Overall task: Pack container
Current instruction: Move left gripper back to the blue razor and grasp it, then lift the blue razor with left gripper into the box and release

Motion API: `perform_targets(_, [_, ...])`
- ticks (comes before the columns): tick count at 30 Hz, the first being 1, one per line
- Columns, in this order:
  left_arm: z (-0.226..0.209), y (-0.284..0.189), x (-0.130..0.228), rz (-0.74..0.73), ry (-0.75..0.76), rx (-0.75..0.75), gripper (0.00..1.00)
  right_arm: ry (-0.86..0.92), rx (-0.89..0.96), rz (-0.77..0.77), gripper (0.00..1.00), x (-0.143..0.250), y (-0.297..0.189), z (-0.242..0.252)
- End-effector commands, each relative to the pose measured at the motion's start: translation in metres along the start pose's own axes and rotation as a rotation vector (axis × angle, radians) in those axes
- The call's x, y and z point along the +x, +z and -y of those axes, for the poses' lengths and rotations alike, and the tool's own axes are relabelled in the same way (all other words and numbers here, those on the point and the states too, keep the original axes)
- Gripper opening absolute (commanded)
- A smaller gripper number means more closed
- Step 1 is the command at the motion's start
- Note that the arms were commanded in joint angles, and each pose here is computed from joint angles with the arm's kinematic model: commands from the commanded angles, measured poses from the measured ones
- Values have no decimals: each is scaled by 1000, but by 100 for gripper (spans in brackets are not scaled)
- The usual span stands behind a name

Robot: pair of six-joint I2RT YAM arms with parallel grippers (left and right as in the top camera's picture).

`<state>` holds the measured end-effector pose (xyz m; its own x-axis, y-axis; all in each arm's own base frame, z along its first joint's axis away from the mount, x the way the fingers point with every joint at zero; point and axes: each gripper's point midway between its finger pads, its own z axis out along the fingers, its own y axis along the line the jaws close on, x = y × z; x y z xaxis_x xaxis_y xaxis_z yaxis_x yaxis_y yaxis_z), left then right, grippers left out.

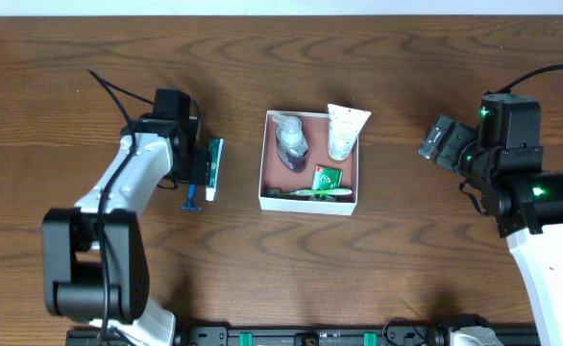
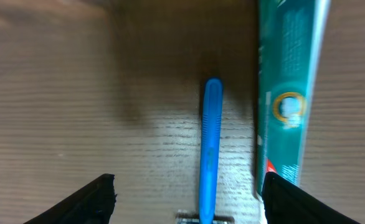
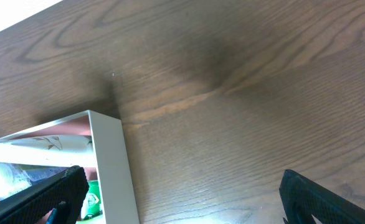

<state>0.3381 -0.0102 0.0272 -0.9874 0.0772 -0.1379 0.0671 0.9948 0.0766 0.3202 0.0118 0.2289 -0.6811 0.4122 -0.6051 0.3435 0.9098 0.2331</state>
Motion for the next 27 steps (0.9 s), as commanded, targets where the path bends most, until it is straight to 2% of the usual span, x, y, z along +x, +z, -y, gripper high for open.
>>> perform_targets(1, [2, 14, 6, -45, -11, 13, 70, 2, 8, 9, 99, -4, -1, 3])
perform_targets(4, [3, 25, 9, -69, -9, 14, 67, 2, 8, 9, 99, -4, -1, 3])
perform_targets(6, [4, 31, 10, -84, -8, 14, 60, 2, 8, 9, 99, -4, -1, 3])
perform_targets(11, [4, 38, 14, -105, -6, 14, 29, 2, 8, 9, 99, -4, -1, 3])
perform_targets(15, [4, 38, 15, -111, -6, 14, 19, 2, 8, 9, 99, -4, -1, 3])
perform_targets(17, [4, 37, 17, -117, -5, 13, 6, 2, 8, 9, 99, -4, -1, 3])
perform_targets(22, [3, 24, 18, -115, -1, 10, 6, 2, 8, 9, 99, -4, -1, 3])
perform_targets(27, [0, -18, 6, -33, -7, 10, 6, 2, 8, 9, 99, -4, -1, 3])
